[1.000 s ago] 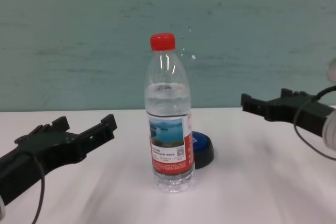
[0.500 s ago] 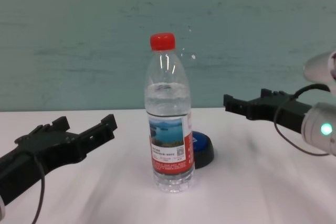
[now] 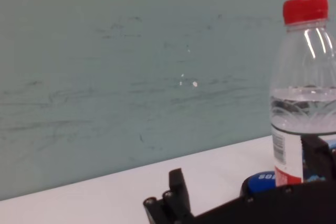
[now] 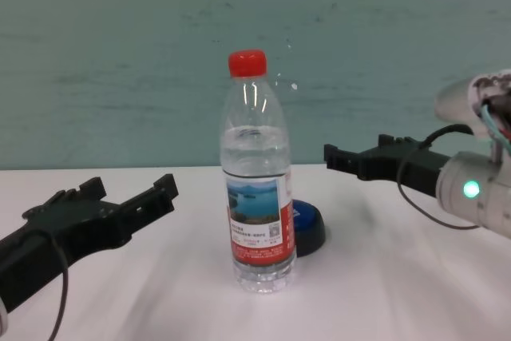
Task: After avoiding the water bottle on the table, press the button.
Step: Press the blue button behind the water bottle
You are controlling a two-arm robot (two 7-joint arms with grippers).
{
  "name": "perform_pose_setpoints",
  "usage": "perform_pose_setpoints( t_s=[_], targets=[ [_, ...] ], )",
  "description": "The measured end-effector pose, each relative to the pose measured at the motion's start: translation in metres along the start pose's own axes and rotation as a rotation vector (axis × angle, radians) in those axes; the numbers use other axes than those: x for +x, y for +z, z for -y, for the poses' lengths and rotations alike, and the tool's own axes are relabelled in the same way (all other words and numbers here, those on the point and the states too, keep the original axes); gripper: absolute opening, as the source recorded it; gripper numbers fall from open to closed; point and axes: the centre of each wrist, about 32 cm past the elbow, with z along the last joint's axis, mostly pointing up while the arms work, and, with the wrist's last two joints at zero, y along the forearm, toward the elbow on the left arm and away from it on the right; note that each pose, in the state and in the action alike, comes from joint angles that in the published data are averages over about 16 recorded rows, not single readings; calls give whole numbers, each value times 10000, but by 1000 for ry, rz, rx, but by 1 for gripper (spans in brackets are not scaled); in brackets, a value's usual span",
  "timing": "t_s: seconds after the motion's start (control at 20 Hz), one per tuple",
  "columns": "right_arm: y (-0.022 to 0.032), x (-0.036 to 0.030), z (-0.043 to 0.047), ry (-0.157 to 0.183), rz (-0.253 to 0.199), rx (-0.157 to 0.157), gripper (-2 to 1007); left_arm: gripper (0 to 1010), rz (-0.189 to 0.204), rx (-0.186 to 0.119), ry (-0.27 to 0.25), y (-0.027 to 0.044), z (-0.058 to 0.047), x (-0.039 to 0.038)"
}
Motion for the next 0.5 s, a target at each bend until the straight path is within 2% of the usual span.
perform_pose_setpoints(
  t_s=[0.5],
  targets=[
    [-33, -25, -169, 27, -4, -12, 1004, 1010, 0, 0, 0, 0, 0, 0]
  ],
)
